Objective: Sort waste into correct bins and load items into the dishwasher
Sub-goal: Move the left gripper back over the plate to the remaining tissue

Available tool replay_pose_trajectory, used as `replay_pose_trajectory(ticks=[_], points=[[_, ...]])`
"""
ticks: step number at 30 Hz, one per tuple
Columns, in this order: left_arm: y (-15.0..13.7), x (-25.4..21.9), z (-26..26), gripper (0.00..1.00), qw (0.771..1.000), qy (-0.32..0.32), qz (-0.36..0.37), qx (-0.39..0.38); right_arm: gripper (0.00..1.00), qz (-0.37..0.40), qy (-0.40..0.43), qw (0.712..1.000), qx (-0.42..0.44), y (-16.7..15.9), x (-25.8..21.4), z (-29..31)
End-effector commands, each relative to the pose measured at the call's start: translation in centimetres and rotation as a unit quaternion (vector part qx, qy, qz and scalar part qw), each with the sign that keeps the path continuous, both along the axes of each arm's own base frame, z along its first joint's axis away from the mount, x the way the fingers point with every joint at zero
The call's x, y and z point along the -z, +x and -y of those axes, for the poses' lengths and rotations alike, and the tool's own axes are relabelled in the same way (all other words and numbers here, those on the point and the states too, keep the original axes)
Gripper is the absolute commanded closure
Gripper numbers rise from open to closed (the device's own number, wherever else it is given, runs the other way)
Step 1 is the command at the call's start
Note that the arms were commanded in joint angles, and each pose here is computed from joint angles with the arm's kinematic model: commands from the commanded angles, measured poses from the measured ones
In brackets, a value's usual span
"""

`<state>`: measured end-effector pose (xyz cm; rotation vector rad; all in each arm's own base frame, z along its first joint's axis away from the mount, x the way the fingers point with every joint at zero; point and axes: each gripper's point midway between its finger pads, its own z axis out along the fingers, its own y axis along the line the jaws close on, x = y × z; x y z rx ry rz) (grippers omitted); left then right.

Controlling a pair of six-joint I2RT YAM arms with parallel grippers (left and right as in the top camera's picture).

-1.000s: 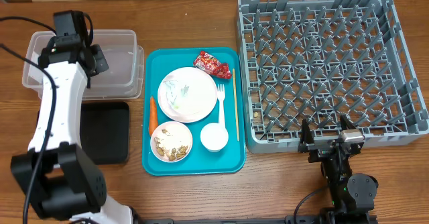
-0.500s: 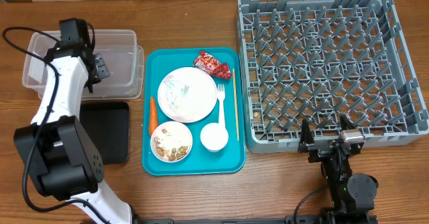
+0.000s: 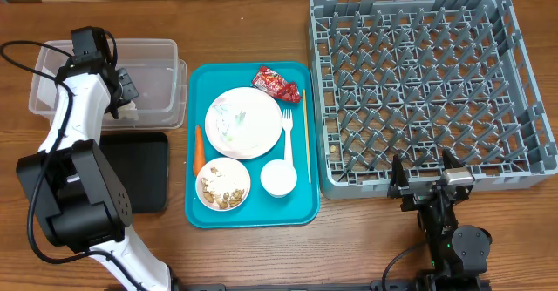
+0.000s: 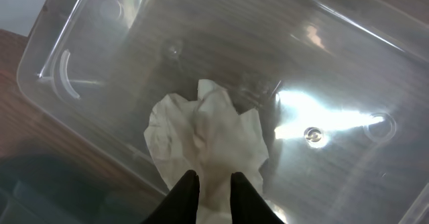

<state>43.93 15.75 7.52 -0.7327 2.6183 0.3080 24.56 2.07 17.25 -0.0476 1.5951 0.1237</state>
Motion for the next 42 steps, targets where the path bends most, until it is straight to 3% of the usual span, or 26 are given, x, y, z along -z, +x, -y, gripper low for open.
replay_pose_trajectory(ticks=[1, 4, 14, 20, 25, 28, 39, 42], points=[[0.7, -0.2, -0.2, 0.8, 1.0, 0.0, 0.009, -0.002, 0.0, 0.003, -0.001, 1.0, 0.001, 0.0, 0.2, 0.0], [1.0, -0.6, -0.3, 0.95, 1.0, 0.003, 0.014, -0.002, 0.0, 0.003, -0.001, 1.0, 0.001, 0.0, 0.2, 0.0], [2.2, -11.2, 1.2, 0.96, 0.997, -0.007, 0.073, 0.019, 0.0, 0.003, -0.001, 1.0, 0.001, 0.0, 0.2, 0.0], [0.1, -15.1, 7.8, 0.96, 0.985, -0.122, 0.083, 0.092, 0.0, 0.003, -0.001, 1.0, 0.001, 0.0, 0.2, 0.0], [-2.9, -14.4, 15.4, 0.96, 0.95, -0.266, 0.028, 0.16, 0.0, 0.003, -0.001, 1.0, 0.001, 0.0, 0.2, 0.0], [-3.9, -13.8, 18.3, 0.96, 0.935, -0.291, 0.005, 0.202, 0.0, 0.003, -0.001, 1.0, 0.001, 0.0, 0.2, 0.0], [-6.2, -10.7, 25.5, 0.93, 0.935, -0.23, -0.07, 0.26, 0.0, 0.003, -0.001, 1.0, 0.001, 0.0, 0.2, 0.0], [-6.4, -9.7, 26.1, 0.83, 0.944, -0.195, -0.079, 0.255, 0.0, 0.003, -0.001, 1.0, 0.001, 0.0, 0.2, 0.0]])
